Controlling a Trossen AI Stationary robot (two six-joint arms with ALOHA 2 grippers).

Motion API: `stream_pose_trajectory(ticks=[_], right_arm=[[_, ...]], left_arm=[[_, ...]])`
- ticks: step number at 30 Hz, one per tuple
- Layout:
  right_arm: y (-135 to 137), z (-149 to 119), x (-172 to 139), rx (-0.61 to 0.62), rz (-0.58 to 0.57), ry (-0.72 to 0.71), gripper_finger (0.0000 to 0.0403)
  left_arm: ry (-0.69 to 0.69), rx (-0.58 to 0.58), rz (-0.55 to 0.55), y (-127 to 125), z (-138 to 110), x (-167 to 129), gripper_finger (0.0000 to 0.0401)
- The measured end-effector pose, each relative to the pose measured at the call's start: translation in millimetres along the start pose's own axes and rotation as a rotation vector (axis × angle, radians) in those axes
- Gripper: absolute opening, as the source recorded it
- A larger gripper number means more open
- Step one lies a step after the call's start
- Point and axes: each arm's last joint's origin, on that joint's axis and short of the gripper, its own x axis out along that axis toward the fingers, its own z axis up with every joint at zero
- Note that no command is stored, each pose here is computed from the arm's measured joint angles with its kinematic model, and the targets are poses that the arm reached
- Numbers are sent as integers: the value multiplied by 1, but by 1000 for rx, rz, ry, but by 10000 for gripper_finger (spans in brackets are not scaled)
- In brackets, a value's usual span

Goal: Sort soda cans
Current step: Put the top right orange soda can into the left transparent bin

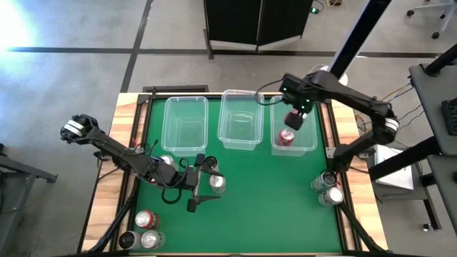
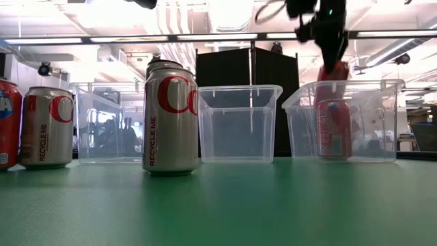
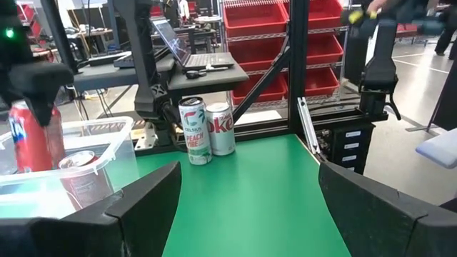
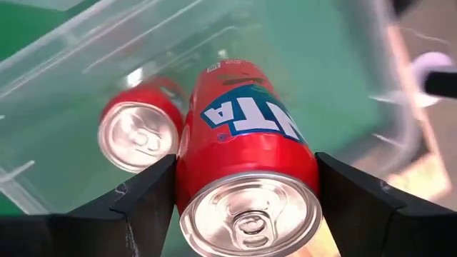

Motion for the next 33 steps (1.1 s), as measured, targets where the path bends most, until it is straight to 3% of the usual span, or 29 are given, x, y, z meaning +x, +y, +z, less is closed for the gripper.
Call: stream_pose_trajectory(ticks=[10, 17, 23, 26, 29, 33], right_arm=[[-33, 25, 61, 50, 22, 151, 290], [-44, 33, 85, 46, 73, 217, 297], [-45, 36, 92, 27, 90, 222, 327], [-45, 36, 88, 23, 84, 190, 339], [-45, 32, 78, 27, 75, 155, 350], [-37, 22, 47, 39, 32, 60, 356]], left_arm=[[13, -18, -8, -2, -1, -1, 315], [13, -18, -9, -2, -2, -1, 315], [14, -16, -9, -2, -2, -1, 315], [3, -38, 59, -2, 0, -1, 315], [-2, -40, 107, -3, 5, -1, 315], [48, -38, 93, -6, 7, -5, 315]])
